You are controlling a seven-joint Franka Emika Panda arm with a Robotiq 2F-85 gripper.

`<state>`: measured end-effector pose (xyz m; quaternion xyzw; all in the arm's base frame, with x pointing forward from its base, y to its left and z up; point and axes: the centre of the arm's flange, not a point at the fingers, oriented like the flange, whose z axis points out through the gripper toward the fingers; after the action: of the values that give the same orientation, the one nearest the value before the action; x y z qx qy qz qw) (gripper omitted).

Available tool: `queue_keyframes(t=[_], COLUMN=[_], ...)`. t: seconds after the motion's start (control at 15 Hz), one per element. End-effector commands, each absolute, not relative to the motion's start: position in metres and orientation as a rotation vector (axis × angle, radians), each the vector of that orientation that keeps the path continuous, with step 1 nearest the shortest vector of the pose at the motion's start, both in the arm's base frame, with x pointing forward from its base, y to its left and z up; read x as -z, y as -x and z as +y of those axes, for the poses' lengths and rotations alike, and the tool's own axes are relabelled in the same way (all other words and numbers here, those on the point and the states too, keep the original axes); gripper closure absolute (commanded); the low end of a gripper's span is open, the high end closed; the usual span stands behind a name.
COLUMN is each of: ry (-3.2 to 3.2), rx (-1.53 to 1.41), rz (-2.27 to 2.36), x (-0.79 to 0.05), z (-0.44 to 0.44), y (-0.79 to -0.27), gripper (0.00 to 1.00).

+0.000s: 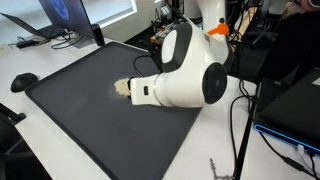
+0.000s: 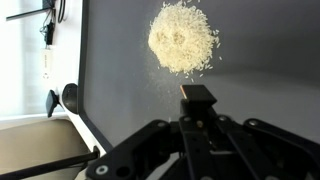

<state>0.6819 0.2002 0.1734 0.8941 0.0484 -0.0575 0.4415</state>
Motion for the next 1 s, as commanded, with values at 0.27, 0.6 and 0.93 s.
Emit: queue_keyframes(t=[0.27, 0.6, 0.93], ry=[-2.424, -2.539, -2.661], rx=[0.307, 0.336, 0.331], rz=[0.202, 0.196, 0.185], x=[-0.202, -0.219, -0.233], z=[0.143, 0.114, 0.088], y=[-0.706, -0.71, -0.711], gripper=[0.97, 0.97, 0.97])
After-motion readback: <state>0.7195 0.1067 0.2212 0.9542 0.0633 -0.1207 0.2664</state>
